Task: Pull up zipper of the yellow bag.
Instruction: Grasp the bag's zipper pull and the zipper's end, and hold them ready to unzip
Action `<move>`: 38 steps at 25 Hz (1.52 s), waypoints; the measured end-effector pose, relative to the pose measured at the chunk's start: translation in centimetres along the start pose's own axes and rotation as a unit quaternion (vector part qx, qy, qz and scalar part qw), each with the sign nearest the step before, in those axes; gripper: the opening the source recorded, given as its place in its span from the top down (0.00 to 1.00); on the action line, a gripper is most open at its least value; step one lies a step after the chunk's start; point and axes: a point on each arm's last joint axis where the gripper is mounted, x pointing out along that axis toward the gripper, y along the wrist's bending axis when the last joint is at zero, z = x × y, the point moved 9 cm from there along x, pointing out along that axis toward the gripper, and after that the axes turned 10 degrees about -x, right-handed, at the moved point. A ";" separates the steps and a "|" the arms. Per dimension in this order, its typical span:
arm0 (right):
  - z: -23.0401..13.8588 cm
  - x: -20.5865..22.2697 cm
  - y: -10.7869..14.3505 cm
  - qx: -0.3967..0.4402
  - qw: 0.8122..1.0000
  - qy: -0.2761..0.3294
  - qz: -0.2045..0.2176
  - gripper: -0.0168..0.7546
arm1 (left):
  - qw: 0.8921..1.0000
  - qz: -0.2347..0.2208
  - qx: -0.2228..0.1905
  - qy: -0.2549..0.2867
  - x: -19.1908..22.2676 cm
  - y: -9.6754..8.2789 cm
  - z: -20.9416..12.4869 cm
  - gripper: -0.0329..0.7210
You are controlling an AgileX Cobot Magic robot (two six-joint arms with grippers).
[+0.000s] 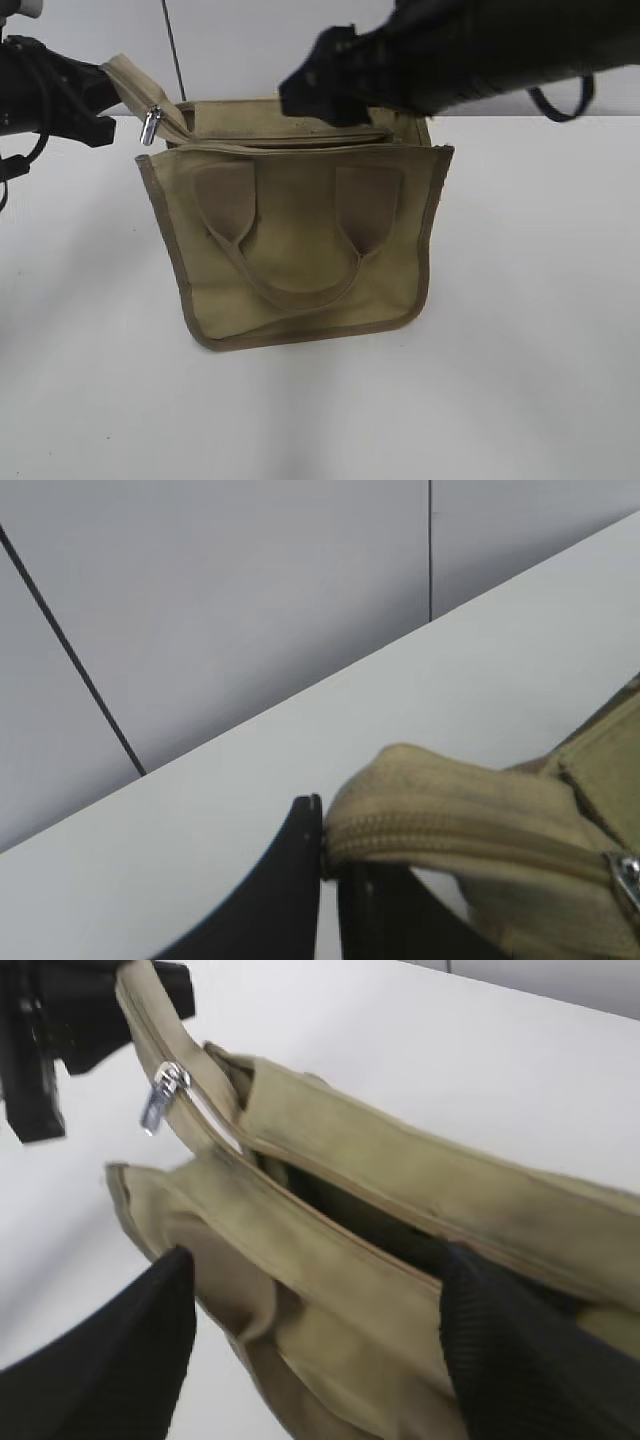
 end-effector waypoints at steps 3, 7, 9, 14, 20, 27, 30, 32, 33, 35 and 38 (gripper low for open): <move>2.2 2.6 2.1 0.010 0.999 0.000 0.032 0.26 | 1.000 -0.010 0.028 0.009 0.0 -0.4 -0.3 0.95; 2.8 5.7 4.9 0.037 0.996 0.029 0.076 0.26 | 0.999 -0.014 0.038 0.013 0.0 -0.5 -0.5 0.95; 3.0 6.8 5.5 0.063 0.993 0.043 0.089 0.26 | 0.999 -0.013 0.037 0.013 0.0 -0.5 -0.5 0.95; 4.0 8.8 6.3 0.111 0.986 0.063 0.110 0.38 | 1.000 0.003 0.010 0.011 0.0 0.1 -0.4 0.95; 4.1 10.6 6.8 0.137 0.979 0.086 0.126 0.42 | 1.000 0.005 0.004 0.009 0.0 0.2 -0.3 0.95; 2.6 12.2 6.8 0.163 0.972 0.112 0.129 0.44 | 1.000 0.006 0.003 0.009 0.0 0.2 -0.3 0.95; 2.7 12.6 7.0 0.175 0.969 0.110 0.134 0.44 | 1.000 0.006 0.003 0.009 0.0 0.2 -0.3 0.95; 2.6 13.3 7.0 0.181 0.968 0.111 0.136 0.44 | 1.000 0.005 0.003 0.007 0.0 0.2 -0.3 0.95; 2.6 13.6 7.0 0.183 0.967 0.111 0.137 0.45 | 1.000 0.005 0.003 0.007 0.0 0.2 -0.3 0.95; 2.2 14.1 7.0 0.186 0.966 0.115 0.137 0.48 | 1.000 0.005 0.003 0.007 0.0 0.2 -0.3 0.95; 2.2 14.4 6.9 0.187 0.966 0.114 0.136 0.52 | 1.000 0.005 0.003 0.007 0.0 0.2 -0.3 0.95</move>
